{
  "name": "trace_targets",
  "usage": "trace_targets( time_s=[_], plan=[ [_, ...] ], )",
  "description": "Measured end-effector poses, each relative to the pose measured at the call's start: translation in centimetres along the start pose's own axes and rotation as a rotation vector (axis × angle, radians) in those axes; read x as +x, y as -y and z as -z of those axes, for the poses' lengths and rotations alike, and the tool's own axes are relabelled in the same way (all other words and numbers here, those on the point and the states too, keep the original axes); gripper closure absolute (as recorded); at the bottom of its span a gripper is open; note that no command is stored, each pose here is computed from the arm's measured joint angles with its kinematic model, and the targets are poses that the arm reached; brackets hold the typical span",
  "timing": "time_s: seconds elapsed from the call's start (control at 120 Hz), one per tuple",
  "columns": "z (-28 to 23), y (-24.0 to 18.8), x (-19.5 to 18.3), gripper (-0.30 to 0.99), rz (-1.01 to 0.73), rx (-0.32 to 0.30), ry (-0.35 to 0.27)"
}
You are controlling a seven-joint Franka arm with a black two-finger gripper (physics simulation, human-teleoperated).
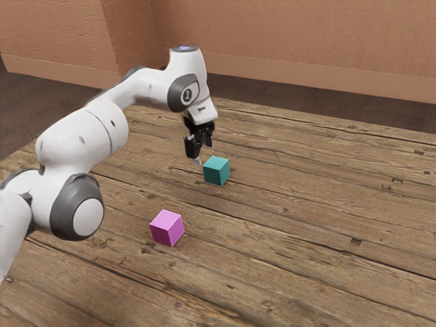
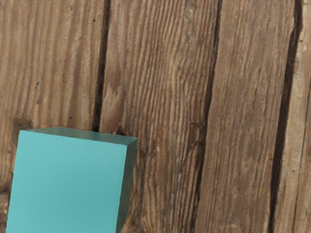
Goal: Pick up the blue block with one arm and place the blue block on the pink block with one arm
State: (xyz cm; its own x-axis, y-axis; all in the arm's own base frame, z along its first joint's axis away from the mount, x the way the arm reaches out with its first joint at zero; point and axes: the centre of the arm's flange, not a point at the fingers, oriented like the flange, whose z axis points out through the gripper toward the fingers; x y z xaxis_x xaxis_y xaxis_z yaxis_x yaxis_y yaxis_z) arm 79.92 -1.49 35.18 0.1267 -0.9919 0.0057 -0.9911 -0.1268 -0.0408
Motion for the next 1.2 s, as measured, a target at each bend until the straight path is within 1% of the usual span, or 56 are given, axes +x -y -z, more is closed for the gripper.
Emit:
trace_targets(
  time_s=[0.05,0.142,0.208,0.275,0.408,0.55,0.917,0.983,1.075,1.15,1.2],
  plan=[
    [-0.5,0.5,0.1,0.00,-0.050,0.032,0.000],
    [-1.7,1.2,0.0,0.00,-0.125,0.072,-0.005],
    [-2.3,1.4,0.3,0.00,-0.170,0.089,-0.038],
    [-3.3,1.5,0.5,0.00,-0.207,0.095,-0.055],
    [-5.6,1.7,0.3,0.00,-0.259,0.095,-0.062],
    [-7.3,2.0,-0.8,0.00,-0.278,0.111,-0.083],
    [-9.2,2.6,-1.3,0.00,-0.327,0.169,-0.120],
    [-9.3,2.7,-1.5,0.05,-0.332,0.179,-0.120],
    [-9.5,2.8,-1.6,0.18,-0.341,0.190,-0.120],
    [-9.6,2.8,-1.6,0.24,-0.339,0.196,-0.137],
    [-8.7,2.8,-1.3,0.29,-0.344,0.201,-0.144]
  ],
)
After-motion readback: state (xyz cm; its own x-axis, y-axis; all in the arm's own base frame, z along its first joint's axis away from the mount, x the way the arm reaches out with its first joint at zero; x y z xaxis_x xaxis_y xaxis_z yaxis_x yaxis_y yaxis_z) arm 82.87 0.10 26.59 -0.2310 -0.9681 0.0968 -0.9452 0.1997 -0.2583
